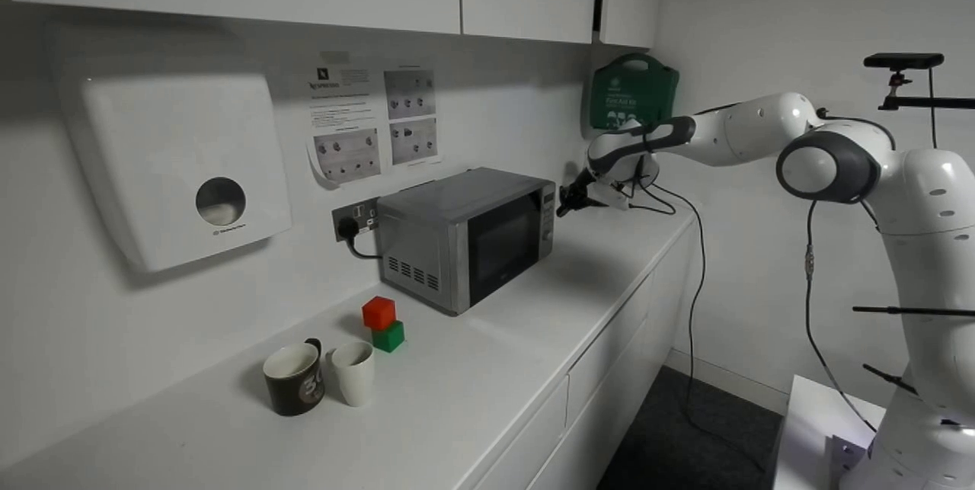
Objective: Press a button on the microwave
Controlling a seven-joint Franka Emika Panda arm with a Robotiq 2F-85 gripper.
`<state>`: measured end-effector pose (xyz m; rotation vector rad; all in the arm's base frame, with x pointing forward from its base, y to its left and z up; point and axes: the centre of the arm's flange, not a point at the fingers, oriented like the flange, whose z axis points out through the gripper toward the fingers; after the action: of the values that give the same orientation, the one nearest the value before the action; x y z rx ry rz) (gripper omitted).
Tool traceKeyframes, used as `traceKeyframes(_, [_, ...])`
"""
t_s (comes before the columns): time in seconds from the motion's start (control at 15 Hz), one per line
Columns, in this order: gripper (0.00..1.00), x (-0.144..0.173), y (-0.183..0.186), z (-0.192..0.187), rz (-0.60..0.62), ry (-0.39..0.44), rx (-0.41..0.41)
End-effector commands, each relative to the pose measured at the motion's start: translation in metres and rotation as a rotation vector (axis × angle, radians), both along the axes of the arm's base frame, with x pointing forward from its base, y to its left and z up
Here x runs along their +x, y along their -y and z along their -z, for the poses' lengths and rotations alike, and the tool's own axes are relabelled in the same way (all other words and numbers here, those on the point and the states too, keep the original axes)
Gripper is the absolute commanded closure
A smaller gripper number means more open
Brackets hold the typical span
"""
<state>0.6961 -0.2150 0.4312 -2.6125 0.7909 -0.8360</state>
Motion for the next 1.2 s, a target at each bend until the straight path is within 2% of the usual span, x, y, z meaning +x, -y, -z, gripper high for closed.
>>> traceKeyframes(0.0, [1.0, 0.016, 0.011, -0.004, 0.001, 0.031, -0.018])
traceKeyframes(1.13, [1.0, 0.033, 0.012, 0.003, -0.02, 0.029, -0.018])
